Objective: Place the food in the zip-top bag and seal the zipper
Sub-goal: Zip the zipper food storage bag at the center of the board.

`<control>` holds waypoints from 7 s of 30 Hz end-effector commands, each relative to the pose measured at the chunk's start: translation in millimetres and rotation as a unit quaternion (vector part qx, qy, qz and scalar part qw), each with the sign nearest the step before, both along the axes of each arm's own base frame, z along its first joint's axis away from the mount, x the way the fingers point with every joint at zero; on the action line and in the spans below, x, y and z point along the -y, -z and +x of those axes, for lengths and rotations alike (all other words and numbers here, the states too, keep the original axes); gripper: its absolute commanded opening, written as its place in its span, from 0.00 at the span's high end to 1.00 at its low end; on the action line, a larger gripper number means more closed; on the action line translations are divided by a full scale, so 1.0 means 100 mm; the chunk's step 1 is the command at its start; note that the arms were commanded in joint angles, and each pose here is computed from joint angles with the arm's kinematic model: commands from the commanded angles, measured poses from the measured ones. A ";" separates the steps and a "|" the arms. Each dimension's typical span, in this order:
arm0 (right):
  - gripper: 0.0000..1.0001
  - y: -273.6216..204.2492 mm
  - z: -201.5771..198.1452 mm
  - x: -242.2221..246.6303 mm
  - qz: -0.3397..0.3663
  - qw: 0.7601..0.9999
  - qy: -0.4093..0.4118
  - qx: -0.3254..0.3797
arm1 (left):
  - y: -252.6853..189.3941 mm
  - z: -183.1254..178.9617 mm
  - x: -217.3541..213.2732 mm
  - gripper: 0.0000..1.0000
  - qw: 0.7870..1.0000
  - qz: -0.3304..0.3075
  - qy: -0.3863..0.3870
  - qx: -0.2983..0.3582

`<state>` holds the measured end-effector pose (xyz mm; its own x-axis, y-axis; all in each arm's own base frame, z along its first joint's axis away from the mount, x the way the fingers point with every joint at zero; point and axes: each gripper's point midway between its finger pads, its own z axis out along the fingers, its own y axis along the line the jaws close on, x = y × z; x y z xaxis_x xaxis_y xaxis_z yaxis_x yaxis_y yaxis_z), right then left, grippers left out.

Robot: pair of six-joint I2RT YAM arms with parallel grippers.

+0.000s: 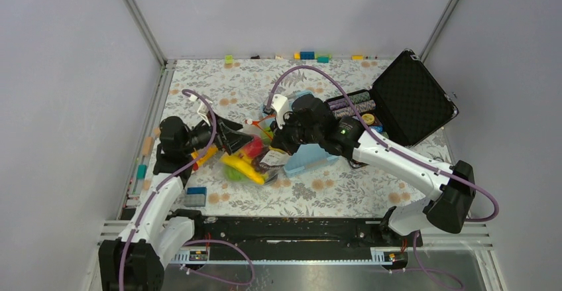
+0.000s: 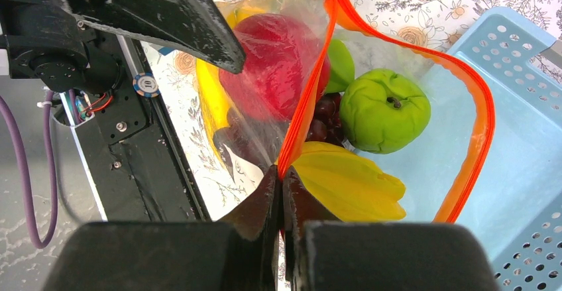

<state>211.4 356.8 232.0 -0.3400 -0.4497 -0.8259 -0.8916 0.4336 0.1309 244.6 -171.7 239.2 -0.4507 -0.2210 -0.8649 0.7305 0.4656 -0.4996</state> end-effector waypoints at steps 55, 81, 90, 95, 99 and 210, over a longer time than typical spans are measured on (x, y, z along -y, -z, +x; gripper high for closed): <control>0.31 -0.74 -0.16 -0.27 0.048 0.969 -0.199 0.140 | -0.17 -0.48 0.20 1.00 0.984 0.008 0.095 0.152; 0.54 -0.64 -0.06 -0.77 0.049 0.969 -0.231 0.071 | -0.19 -0.55 0.18 1.00 0.982 0.011 0.092 0.166; 0.53 -0.58 -0.05 -0.80 0.037 0.973 -0.224 0.042 | -0.19 -0.56 0.17 1.00 0.982 0.012 0.088 0.170; 0.66 -0.53 -0.04 -0.76 0.024 0.976 -0.216 0.033 | -0.19 -0.53 0.16 1.00 0.983 0.012 0.078 0.167; 0.86 -0.51 -0.07 -0.74 0.023 0.976 -0.215 0.028 | -0.20 -0.48 0.15 1.00 0.985 0.010 0.060 0.163; 1.00 0.24 0.53 0.86 -0.228 0.967 -0.106 0.028 | -0.33 -0.05 -0.43 1.00 0.964 0.045 -0.198 0.172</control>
